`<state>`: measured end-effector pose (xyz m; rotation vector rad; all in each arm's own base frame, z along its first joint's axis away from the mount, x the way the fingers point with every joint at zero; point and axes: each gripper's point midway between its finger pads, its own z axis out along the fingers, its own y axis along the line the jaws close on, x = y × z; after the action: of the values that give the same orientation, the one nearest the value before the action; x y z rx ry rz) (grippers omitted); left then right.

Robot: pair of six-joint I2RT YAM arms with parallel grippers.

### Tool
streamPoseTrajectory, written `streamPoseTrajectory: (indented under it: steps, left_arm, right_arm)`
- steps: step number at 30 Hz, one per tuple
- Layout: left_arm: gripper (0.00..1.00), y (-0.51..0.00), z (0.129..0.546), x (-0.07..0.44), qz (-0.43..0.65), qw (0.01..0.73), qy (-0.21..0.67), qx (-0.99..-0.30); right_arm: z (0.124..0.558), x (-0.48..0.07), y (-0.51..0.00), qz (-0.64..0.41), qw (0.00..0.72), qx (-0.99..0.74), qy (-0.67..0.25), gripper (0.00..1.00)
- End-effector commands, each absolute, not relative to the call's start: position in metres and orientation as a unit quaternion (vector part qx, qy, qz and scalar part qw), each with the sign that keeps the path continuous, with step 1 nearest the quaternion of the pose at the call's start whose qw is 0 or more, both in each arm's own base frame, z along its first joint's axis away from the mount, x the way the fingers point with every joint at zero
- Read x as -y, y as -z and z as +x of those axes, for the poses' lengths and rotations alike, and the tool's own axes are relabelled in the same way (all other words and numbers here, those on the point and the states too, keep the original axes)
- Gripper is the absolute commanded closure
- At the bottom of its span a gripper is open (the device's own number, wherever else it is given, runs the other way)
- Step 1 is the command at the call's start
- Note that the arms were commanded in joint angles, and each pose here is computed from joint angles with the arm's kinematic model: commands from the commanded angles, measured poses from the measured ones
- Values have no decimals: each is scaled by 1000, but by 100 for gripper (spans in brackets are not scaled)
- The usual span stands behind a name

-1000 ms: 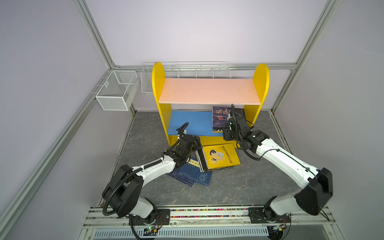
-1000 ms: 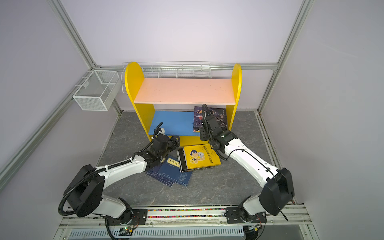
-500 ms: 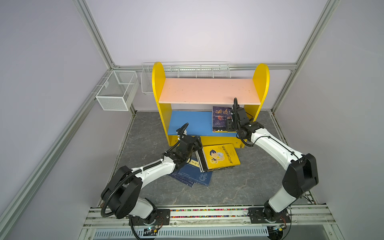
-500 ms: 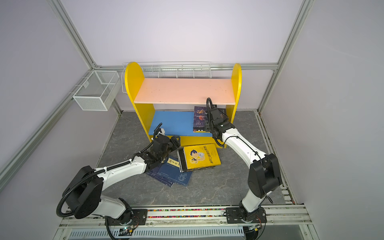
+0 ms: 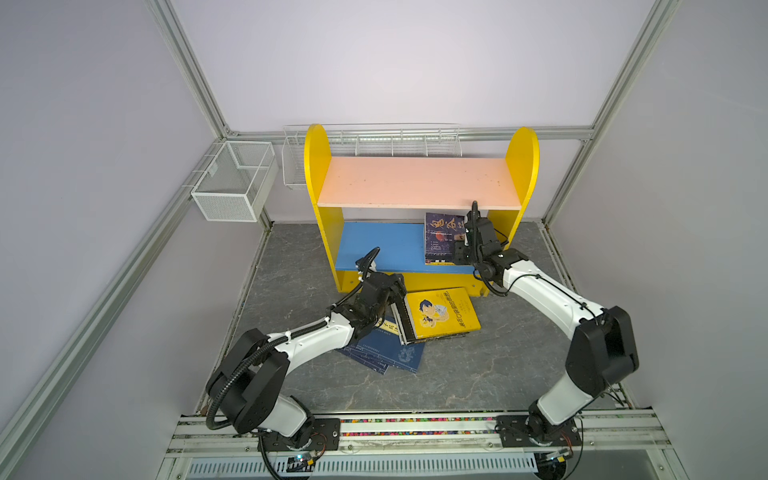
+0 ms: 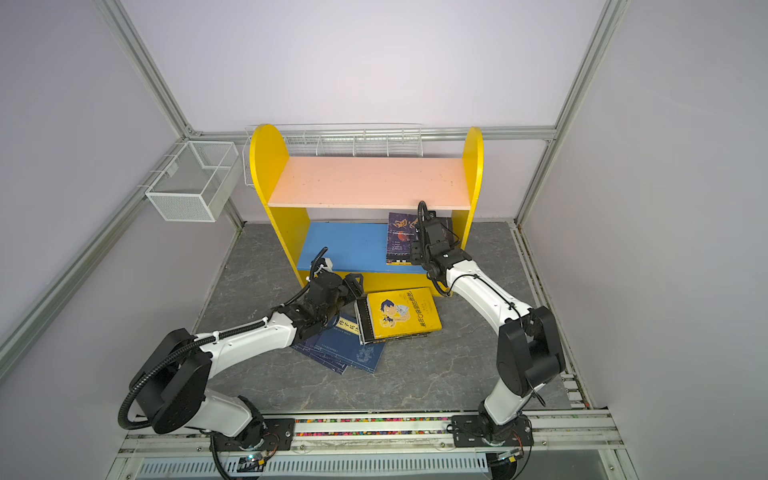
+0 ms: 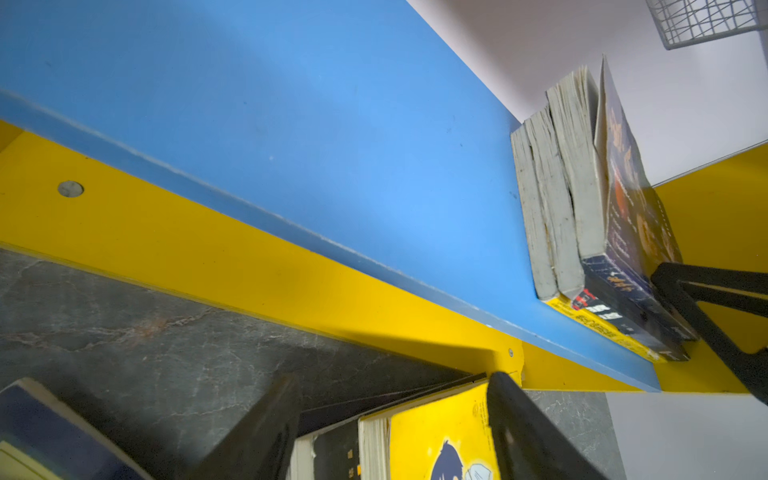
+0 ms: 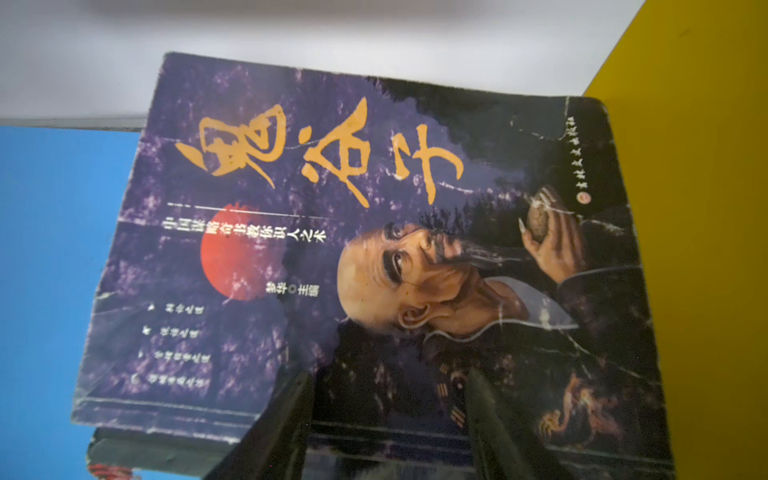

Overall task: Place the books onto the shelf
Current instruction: 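Lower both grippers toward the yellow cartoon book on the floor pile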

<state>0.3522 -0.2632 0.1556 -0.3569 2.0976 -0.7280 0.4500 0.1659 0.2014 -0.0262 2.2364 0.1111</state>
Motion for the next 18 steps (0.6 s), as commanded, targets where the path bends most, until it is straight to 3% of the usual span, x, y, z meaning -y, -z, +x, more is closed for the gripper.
streamPoseTrajectory:
  steps: [1, 18]
  left_arm:
    - [29, -151, 353, 267, -149, 427, 295, -842]
    - [29, -144, 354, 283, -140, 410, 306, -848]
  right_arm:
    - [418, -152, -138, 2, 338, -940, -44, 39]
    - [395, -148, -155, 8, 359, -931, -69, 40]
